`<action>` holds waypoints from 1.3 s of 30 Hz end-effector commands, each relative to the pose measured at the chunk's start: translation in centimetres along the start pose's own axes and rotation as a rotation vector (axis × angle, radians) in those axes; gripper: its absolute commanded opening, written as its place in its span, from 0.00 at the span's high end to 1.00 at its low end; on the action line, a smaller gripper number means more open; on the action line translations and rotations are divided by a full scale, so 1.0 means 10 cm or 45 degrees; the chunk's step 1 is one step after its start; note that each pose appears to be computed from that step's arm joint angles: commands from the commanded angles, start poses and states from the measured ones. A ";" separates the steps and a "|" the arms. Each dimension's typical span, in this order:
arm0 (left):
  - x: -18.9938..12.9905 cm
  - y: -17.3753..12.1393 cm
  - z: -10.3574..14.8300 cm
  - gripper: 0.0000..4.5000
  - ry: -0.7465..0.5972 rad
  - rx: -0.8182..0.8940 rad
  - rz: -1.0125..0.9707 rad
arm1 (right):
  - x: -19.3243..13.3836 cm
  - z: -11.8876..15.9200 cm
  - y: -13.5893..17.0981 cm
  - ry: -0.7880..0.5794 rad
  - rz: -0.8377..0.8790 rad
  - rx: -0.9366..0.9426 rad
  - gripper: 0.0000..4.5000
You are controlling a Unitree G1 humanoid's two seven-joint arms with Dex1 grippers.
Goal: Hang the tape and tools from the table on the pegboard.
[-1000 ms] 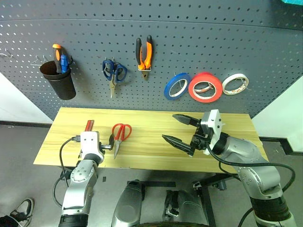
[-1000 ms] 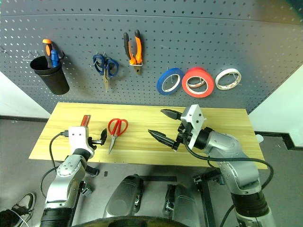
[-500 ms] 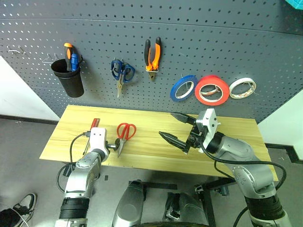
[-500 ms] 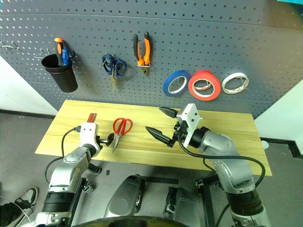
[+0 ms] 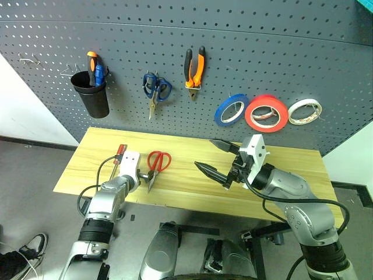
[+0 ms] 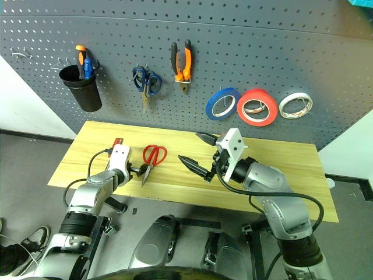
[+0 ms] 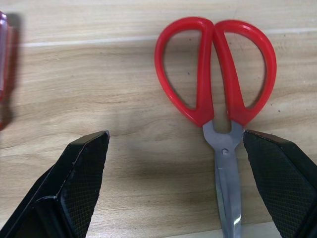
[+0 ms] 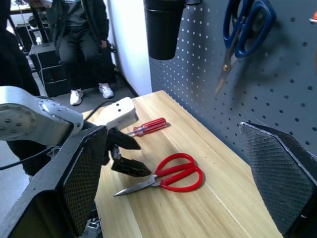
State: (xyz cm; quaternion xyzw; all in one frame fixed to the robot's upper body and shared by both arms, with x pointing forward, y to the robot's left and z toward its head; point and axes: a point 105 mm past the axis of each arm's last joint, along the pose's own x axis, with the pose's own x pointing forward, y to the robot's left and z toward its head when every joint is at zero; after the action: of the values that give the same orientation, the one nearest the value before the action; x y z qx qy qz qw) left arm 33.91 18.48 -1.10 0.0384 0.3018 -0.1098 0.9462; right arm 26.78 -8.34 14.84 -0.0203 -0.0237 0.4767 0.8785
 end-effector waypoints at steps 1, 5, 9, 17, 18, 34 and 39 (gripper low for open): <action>0.02 -0.01 0.06 0.00 -0.001 0.037 0.002 | 0.01 0.12 0.07 -0.050 0.019 -0.050 0.01; 0.08 -0.02 0.00 0.00 0.055 0.086 0.011 | 0.00 0.11 0.09 -0.043 0.018 -0.054 0.01; 0.11 -0.06 0.05 0.00 0.049 0.094 -0.006 | 0.00 0.11 0.09 -0.043 0.014 -0.053 0.01; 0.16 -0.12 0.14 0.00 0.041 0.125 -0.037 | 0.01 0.10 0.11 -0.040 0.012 -0.053 0.01; 0.17 -0.13 0.14 0.00 0.048 0.131 -0.036 | 0.01 0.10 0.11 -0.040 0.012 -0.053 0.01; 0.21 -0.02 -0.08 0.00 0.220 0.253 0.037 | 0.02 0.12 0.12 -0.045 -0.004 -0.070 0.01; 0.21 0.02 -0.11 0.00 0.229 0.236 0.054 | 0.02 0.12 0.11 -0.045 -0.008 -0.072 0.01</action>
State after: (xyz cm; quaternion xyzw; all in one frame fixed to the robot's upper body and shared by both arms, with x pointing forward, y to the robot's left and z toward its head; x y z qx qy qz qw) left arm 35.42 17.32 -2.50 0.1286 0.3557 -0.1331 0.9161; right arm 26.36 -7.91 14.43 -0.0274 -0.0188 0.4672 0.8835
